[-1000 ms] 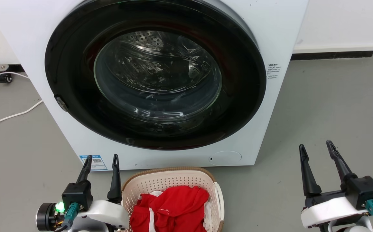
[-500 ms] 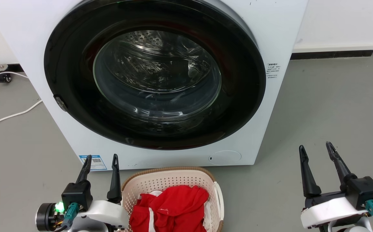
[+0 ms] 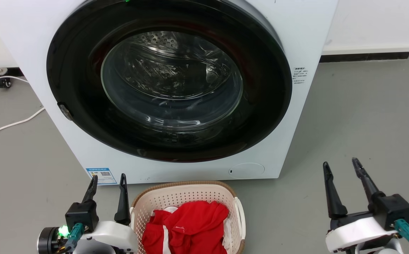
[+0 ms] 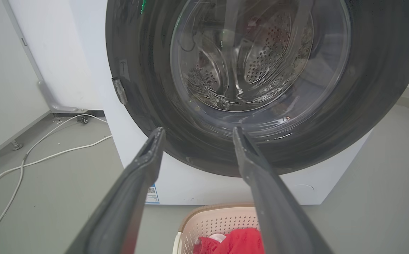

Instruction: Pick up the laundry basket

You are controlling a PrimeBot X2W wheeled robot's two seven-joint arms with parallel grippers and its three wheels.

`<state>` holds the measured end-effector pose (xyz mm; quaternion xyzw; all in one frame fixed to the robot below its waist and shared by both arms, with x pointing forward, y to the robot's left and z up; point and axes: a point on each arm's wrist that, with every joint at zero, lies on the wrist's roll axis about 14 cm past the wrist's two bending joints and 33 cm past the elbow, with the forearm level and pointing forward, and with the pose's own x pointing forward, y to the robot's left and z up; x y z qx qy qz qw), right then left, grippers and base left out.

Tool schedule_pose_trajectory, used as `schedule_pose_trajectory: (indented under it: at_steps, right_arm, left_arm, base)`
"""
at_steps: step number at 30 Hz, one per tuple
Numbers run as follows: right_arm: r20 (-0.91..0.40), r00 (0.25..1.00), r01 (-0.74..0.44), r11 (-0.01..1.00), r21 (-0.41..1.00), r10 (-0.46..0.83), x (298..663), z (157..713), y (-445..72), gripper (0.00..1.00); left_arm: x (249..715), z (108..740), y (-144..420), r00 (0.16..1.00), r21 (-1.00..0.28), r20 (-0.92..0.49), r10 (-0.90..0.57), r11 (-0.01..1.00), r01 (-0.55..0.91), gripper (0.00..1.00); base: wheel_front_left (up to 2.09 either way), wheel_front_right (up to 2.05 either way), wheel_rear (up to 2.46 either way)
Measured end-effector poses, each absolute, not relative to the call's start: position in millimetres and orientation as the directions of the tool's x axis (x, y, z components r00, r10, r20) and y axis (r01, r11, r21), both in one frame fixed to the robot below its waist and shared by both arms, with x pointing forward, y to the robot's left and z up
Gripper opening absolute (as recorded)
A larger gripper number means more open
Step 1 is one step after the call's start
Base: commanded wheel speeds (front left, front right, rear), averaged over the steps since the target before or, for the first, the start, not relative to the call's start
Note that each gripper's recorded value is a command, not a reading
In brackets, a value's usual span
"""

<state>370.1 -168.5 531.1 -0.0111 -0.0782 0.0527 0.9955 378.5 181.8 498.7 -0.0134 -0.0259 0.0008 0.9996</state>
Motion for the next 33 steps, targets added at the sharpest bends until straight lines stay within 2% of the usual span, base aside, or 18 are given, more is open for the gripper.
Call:
schedule_pose_trajectory:
  at_steps: [8,19,33]
  right_arm:
    - [0.089,0.984,-0.152,0.988,-0.020,0.153,380,510,-153,1.00]
    - [-0.080,0.967,-0.244,0.969,-0.021,0.242,413,454,-124,1.00]
    - [-0.339,0.872,-0.373,0.928,0.008,0.353,446,359,-89,1.00]
  left_arm:
    - [385,473,194,0.999,-0.013,-0.033,0.016,1.000,-0.017,1.00]
    - [407,416,221,0.976,0.028,-0.212,0.041,0.999,-0.036,1.00]
    - [437,343,233,0.913,0.038,-0.406,0.050,0.999,-0.038,1.00]
  base:
    - [0.00,0.00,0.00]
    - [0.00,0.00,0.00]
    - [0.00,0.00,0.00]
